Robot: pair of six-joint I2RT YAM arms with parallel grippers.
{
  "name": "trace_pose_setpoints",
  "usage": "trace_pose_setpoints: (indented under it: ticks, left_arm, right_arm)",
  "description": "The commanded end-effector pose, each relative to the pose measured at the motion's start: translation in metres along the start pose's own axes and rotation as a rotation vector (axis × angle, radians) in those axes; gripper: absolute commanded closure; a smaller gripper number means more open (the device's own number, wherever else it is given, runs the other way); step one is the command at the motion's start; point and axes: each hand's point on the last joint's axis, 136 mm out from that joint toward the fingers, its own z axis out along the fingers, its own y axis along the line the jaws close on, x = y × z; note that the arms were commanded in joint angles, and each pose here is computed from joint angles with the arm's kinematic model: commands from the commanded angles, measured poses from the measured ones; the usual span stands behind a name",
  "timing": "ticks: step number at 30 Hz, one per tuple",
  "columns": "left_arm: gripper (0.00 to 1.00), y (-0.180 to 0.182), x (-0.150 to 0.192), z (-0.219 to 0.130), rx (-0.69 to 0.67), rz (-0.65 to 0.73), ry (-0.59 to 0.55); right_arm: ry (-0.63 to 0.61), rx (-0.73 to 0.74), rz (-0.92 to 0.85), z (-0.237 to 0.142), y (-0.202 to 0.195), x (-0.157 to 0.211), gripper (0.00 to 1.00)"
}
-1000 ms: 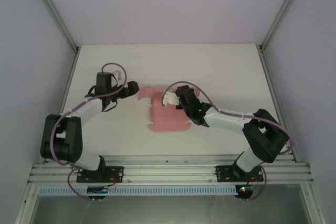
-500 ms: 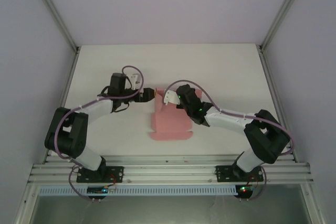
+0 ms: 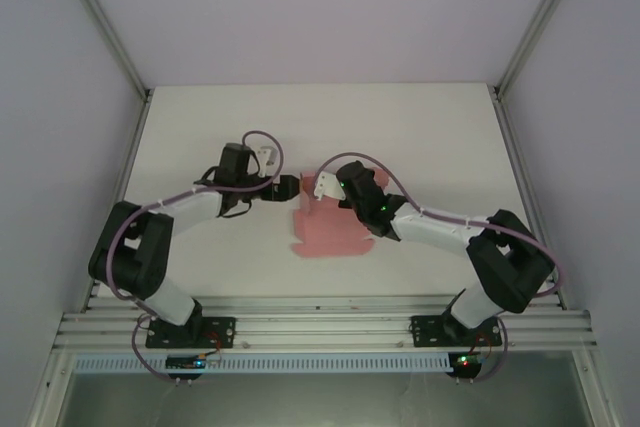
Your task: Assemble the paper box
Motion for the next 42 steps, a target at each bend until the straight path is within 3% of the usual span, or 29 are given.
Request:
trace_pose_setpoints:
  ticks: [1, 5, 9, 14, 18, 23, 28, 39, 42]
  left_arm:
    - [0.04, 0.0, -0.001, -0.02, -0.022, 0.053, -0.029]
    - [0.04, -0.01, -0.001, -0.034, 0.033, 0.127, -0.071]
    - [0.27, -0.01, 0.003, -0.035, 0.03, 0.209, -0.064]
    - [0.36, -0.018, 0.015, -0.033, 0.095, 0.281, -0.025]
    - [0.35, -0.039, 0.019, -0.033, 0.221, 0.334, -0.023]
    - [0.34, -0.042, 0.014, -0.021, 0.226, 0.349, -0.023]
    - [0.35, -0.031, 0.01, -0.006, 0.12, 0.374, -0.025]
    - [0.35, -0.02, 0.013, 0.014, 0.118, 0.355, -0.108]
    - [0.36, -0.018, 0.019, 0.02, 0.118, 0.353, -0.084]
  right_arm:
    - [-0.069, 0.028, 0.056, -0.01, -0.017, -0.017, 1.0]
    - [-0.066, 0.014, 0.049, -0.009, -0.014, -0.018, 1.0]
    - [-0.056, 0.002, 0.041, -0.007, -0.012, -0.017, 1.0]
    - [-0.042, -0.01, 0.032, -0.006, -0.008, -0.014, 1.0]
    - [-0.024, -0.015, 0.028, -0.002, -0.007, -0.013, 1.0]
    - [-0.016, -0.017, 0.033, -0.001, -0.008, -0.013, 1.0]
    - [-0.004, -0.024, 0.025, -0.002, -0.004, -0.012, 1.0]
    - [0.075, 0.045, -0.082, 0.014, 0.023, 0.0, 1.0]
    - [0.079, 0.066, -0.131, 0.012, 0.029, -0.002, 1.0]
